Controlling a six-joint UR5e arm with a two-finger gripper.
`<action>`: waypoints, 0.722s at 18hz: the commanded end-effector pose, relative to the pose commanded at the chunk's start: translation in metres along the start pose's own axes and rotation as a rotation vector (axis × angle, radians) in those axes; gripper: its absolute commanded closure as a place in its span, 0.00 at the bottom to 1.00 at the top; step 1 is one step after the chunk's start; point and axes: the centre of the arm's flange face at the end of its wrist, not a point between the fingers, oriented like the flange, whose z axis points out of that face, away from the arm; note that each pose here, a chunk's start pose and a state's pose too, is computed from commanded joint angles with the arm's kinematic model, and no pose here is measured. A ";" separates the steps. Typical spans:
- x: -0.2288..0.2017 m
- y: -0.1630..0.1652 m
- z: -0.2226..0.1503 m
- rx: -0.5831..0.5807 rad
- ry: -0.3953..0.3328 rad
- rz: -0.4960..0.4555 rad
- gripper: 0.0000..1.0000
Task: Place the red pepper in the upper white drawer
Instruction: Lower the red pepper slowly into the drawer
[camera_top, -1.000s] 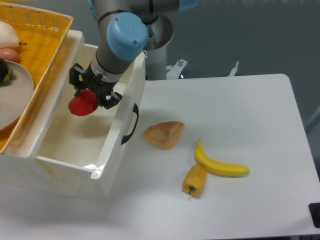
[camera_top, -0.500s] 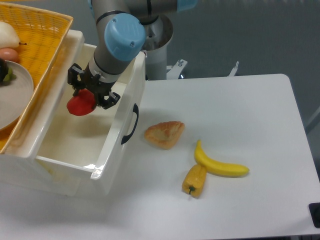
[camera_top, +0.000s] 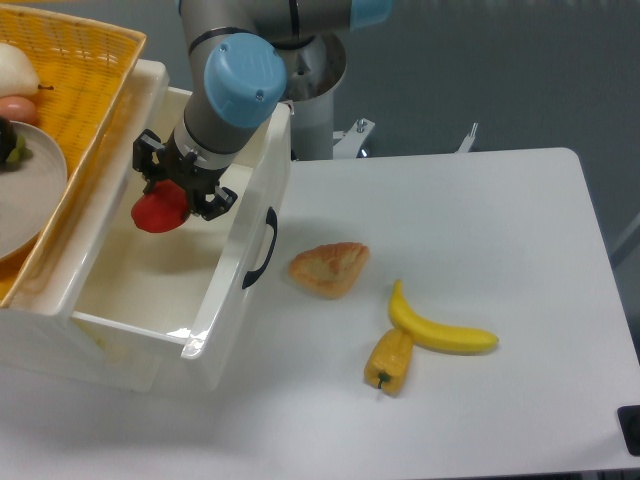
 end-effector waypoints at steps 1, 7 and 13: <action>0.000 0.000 0.000 0.000 0.000 0.000 0.54; 0.002 -0.002 0.005 -0.007 0.006 0.005 0.54; 0.005 -0.006 0.011 -0.018 0.012 0.015 0.54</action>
